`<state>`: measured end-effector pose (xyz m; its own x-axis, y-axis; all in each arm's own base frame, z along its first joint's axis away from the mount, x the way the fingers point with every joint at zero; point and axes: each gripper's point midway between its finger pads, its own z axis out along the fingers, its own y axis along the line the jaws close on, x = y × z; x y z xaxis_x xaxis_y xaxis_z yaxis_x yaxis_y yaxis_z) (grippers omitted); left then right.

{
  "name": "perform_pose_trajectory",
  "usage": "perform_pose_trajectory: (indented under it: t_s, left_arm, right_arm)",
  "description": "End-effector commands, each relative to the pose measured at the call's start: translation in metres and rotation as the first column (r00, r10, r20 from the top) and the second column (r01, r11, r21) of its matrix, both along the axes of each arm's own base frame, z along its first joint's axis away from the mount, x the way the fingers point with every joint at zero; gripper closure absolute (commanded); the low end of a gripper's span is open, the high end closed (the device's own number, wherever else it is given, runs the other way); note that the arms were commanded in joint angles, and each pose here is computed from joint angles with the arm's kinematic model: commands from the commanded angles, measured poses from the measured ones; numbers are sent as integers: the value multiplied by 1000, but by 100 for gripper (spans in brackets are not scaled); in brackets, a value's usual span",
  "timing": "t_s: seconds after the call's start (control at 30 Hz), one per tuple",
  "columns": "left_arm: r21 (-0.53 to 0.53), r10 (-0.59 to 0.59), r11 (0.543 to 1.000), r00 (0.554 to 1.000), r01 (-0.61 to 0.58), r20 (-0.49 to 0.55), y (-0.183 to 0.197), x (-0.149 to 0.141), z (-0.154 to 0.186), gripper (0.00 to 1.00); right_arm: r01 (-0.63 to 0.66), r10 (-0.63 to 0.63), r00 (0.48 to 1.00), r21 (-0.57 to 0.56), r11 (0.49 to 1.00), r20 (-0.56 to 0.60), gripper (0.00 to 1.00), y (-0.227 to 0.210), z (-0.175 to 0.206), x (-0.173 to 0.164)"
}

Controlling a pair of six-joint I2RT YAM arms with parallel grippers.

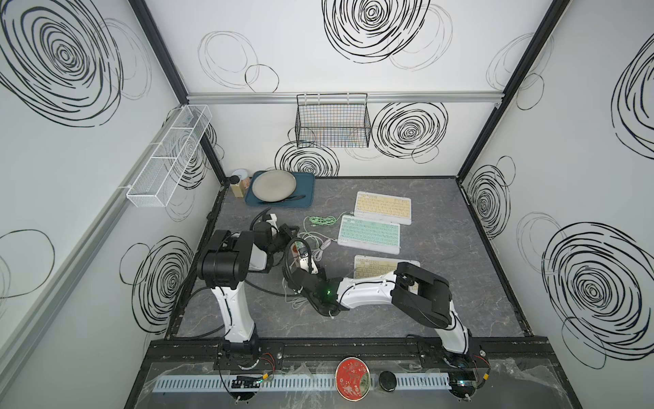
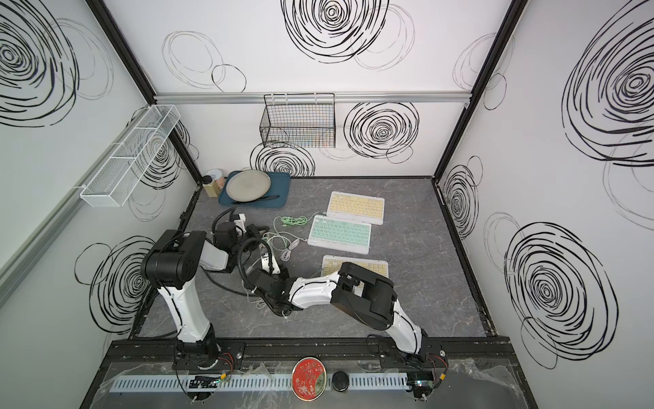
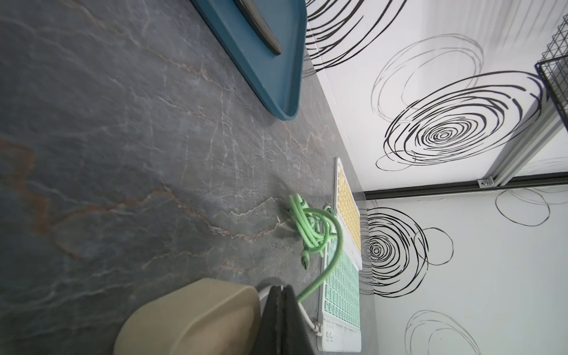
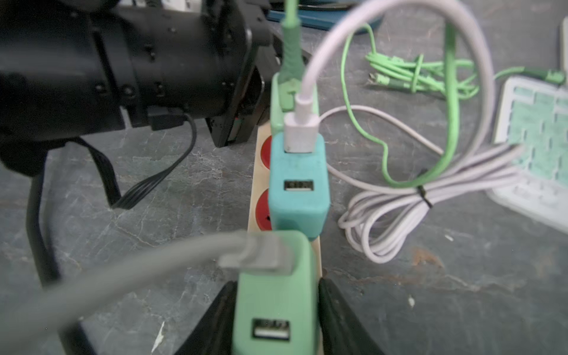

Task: Unplug the wireless keyboard
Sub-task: Remove the plug from the socket.

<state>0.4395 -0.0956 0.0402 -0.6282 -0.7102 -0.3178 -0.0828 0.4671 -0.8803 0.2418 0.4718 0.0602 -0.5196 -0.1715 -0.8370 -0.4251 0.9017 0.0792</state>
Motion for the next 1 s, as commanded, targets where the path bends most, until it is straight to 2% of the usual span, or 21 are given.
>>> perform_pose_trajectory:
  t_s: [0.0,0.03,0.17,0.27,0.33,0.5,0.67,0.77,0.87,0.93,0.97]
  left_arm:
    - [38,12,999,970,-2,-243,6,-40,-70,100]
    - [49,22,999,968,-10,-248,8,-41,-72,100]
    - [68,35,998,967,-18,-252,11,-43,-78,100]
    - [34,29,999,971,-22,-236,9,-43,-78,100]
    - [15,41,999,974,-38,-224,10,-43,-78,100]
    - [-19,43,999,976,-48,-213,8,-42,-80,100]
    - [-6,78,997,973,-82,-217,14,-44,-81,100]
    - [-9,86,996,970,-90,-229,15,-45,-84,100]
    - [-19,90,995,969,-97,-229,14,-46,-84,100]
    - [-20,93,995,969,-100,-231,15,-46,-84,100]
    - [-19,92,995,968,-99,-234,15,-46,-85,100]
  right_arm:
    - [-45,51,997,99,994,-56,78,12,10,-6]
    - [-45,52,997,108,993,-62,81,12,12,-6]
    - [-40,57,994,164,986,-95,82,11,17,-5]
    - [-57,90,987,232,971,-131,84,17,20,-6]
    - [-69,104,984,233,970,-143,86,21,18,-7]
    - [-42,53,988,79,996,-143,95,28,7,-5]
    - [40,-40,999,-119,992,3,100,22,4,3]
    - [55,-46,997,-170,984,55,100,20,10,4]
    - [37,-32,999,-144,989,40,100,21,16,4]
    - [-22,19,998,-57,998,-60,100,26,13,3]
    - [-52,55,989,21,998,-134,100,28,11,2]
